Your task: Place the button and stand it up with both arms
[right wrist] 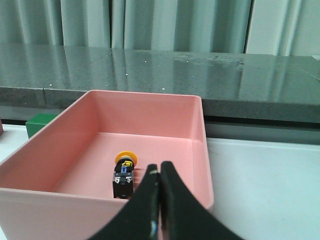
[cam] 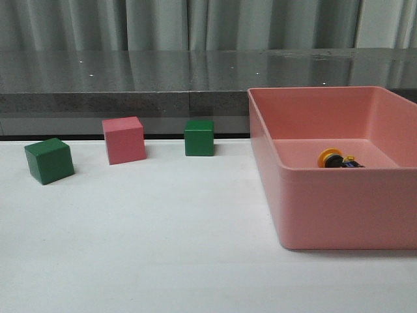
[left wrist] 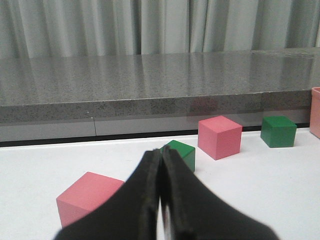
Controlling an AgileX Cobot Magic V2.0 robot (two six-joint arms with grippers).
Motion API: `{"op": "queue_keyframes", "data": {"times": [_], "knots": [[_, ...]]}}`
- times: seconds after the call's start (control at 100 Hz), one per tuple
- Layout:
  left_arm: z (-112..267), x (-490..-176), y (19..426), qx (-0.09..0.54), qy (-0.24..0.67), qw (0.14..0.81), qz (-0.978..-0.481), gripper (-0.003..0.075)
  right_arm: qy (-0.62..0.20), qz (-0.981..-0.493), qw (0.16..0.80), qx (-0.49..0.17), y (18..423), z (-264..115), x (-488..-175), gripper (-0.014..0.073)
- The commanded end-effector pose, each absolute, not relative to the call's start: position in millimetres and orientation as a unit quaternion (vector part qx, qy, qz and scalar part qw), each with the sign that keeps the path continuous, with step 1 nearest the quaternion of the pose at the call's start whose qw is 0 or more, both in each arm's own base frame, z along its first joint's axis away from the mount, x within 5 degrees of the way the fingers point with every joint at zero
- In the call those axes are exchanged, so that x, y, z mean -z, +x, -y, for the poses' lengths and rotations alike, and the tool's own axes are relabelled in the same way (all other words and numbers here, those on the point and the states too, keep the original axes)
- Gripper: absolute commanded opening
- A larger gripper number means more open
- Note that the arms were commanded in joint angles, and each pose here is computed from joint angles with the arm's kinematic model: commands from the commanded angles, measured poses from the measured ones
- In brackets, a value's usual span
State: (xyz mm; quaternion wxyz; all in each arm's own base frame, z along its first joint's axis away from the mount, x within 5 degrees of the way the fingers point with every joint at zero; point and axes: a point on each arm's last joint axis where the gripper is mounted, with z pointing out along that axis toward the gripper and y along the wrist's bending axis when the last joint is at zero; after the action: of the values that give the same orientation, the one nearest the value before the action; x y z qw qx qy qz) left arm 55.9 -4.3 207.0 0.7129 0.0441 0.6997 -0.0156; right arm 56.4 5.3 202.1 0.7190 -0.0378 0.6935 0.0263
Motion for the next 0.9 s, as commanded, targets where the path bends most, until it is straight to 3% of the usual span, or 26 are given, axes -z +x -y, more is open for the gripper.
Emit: {"op": "queue_keyframes", "data": {"times": [0.0, 0.48, 0.69, 0.89], "knots": [[6, -201, 55, 0.027, 0.049, 0.737, -0.673, -0.0020, -0.036, -0.658, 0.752, -0.019, 54, -4, -213, -0.0062], [6, -201, 55, 0.027, 0.049, 0.737, -0.673, -0.0020, -0.035, -0.656, 0.753, -0.019, 54, -4, -214, -0.0062], [6, -201, 55, 0.027, 0.049, 0.737, -0.673, -0.0020, 0.020, -0.556, 0.828, -0.070, 45, -1, -250, -0.0062], [6, -201, 55, 0.027, 0.049, 0.737, -0.673, -0.0020, 0.011, -0.634, 0.768, -0.090, 47, -5, -302, -0.0062]]}}
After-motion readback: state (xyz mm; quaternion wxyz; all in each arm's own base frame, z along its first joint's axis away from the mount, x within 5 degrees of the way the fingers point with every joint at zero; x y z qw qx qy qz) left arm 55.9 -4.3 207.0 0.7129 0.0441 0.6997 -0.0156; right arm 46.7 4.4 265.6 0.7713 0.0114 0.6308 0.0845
